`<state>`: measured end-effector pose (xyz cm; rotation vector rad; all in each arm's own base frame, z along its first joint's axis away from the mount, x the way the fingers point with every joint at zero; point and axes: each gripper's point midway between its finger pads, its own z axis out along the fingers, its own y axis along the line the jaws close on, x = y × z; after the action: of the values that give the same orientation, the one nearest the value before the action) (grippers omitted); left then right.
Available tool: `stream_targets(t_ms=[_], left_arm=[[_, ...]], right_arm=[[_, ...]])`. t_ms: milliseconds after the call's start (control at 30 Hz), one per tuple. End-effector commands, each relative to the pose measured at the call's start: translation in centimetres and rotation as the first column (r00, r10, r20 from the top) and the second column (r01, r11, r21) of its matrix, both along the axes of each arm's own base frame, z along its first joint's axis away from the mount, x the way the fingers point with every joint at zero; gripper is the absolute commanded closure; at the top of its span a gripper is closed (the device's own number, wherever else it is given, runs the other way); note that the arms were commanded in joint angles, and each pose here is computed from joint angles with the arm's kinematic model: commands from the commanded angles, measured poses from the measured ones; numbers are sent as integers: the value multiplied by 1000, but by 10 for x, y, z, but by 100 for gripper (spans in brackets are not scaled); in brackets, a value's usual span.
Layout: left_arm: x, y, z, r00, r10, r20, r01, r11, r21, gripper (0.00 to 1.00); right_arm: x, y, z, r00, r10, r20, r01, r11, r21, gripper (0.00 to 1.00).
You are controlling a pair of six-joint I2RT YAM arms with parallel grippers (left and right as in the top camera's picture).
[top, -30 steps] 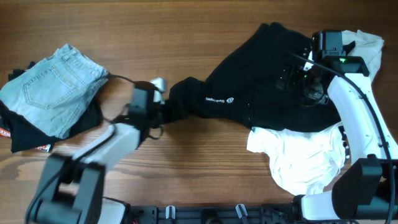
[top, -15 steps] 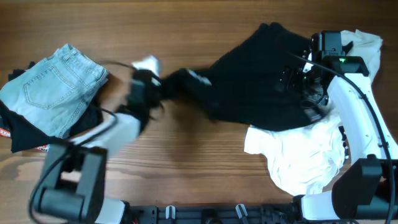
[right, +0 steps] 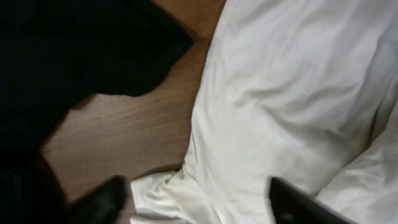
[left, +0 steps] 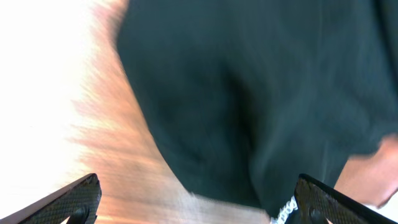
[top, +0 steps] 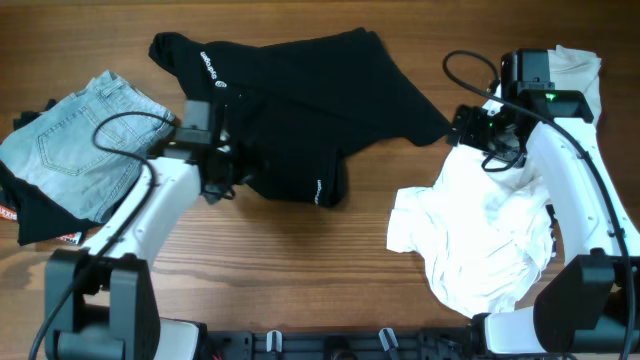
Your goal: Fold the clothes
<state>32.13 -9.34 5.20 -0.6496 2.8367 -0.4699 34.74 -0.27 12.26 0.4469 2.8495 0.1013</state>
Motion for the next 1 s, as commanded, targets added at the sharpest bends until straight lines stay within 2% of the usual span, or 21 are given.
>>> stream_targets(t_ms=[0, 67, 267, 300, 433, 500, 533, 633, 733, 867, 900, 967], left_arm=[[-18, -34, -18, 992, -114, -46, 114, 993, -2, 0], [-26, -52, -34, 988, -135, -78, 134, 991, -6, 0], [-45, -96, -61, 979, -111, -172, 102, 993, -56, 0], [-46, -100, -65, 978, -119, -173, 111, 992, -54, 4], [-36, -95, -77, 984, -103, -147, 102, 995, -13, 66], [-40, -72, -78, 980, -47, -192, 55, 998, 38, 91], [-47, -51, -77, 970, -4, -243, 20, 998, 67, 96], [-71, 9, -58, 927, 81, -366, -44, 993, 110, 96], [-83, 50, -36, 912, 127, -390, -92, 990, 106, 96], [-84, 91, -13, 904, 255, -345, -234, 967, 101, 96], [-83, 95, -11, 903, 270, -334, -251, 963, 100, 96], [-81, 100, -9, 901, 291, -321, -274, 957, 98, 96]], right_arm=[[-6, -2, -2, 999, 31, -32, -31, 999, -17, 69], [-9, -2, -7, 998, 30, -59, -31, 999, -14, 61], [-12, -2, -11, 996, 31, -82, -32, 999, -13, 51], [-12, -2, -11, 996, 32, -82, -33, 999, -14, 51], [-14, -2, -11, 996, 31, -88, -32, 999, -13, 50], [-15, -2, -11, 995, 31, -92, -32, 999, -13, 49], [-15, -2, -11, 995, 31, -92, -32, 999, -13, 49], [-16, 2, -12, 994, 37, -98, -37, 999, 9, 51], [-20, 7, -16, 992, 55, -111, -51, 998, 36, 58], [-32, 8, -53, 985, 60, -164, -53, 998, 43, 92], [-35, 8, -64, 982, 60, -177, -52, 997, 48, 96], [-39, 10, -86, 979, 54, -197, -44, 997, 58, 95]])
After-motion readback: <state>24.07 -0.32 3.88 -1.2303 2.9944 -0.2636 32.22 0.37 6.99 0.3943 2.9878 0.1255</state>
